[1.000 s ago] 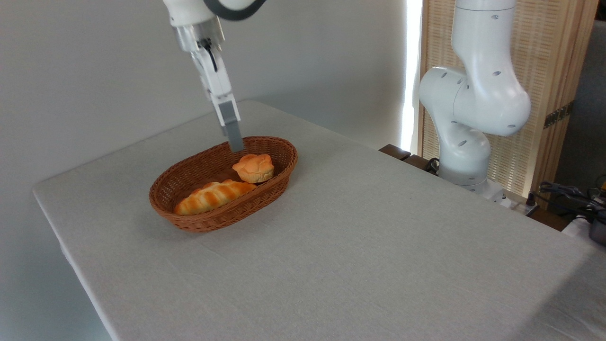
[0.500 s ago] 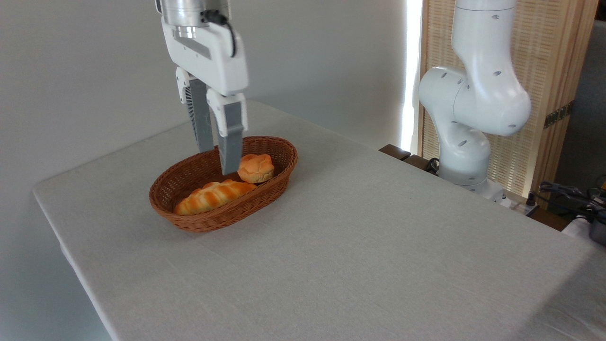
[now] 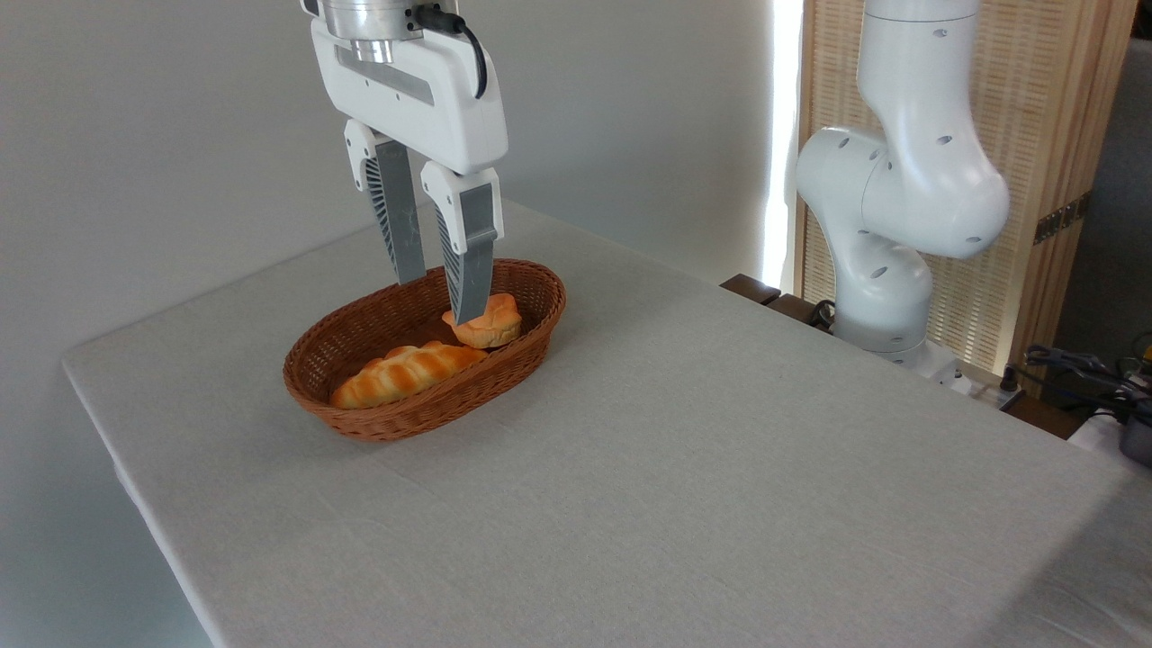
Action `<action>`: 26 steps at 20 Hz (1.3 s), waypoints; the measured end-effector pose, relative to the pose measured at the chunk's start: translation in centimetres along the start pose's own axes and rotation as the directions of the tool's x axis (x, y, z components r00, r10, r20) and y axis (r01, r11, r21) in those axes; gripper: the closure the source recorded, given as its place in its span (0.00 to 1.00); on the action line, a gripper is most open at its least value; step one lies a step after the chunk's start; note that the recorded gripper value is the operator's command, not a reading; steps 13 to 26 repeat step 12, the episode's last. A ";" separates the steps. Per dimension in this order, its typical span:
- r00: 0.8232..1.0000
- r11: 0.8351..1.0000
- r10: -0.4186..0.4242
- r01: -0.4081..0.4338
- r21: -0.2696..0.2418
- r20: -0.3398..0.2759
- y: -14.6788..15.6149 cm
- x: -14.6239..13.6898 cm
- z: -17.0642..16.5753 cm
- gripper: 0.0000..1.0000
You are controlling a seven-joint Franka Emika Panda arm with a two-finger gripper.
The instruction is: Put bread into the basket
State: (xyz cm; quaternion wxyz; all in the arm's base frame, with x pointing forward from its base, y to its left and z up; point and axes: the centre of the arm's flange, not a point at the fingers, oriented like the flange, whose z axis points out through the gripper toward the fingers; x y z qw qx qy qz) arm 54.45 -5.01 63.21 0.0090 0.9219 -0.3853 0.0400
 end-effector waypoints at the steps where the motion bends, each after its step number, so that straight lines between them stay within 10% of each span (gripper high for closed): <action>1: 1.000 1.000 -0.004 0.004 -0.004 0.005 0.0 0.0 0.0 0.00; 26: 0.999 0.999 -0.029 0.029 -0.016 0.021 -0.9 -0.8 0.2 0.00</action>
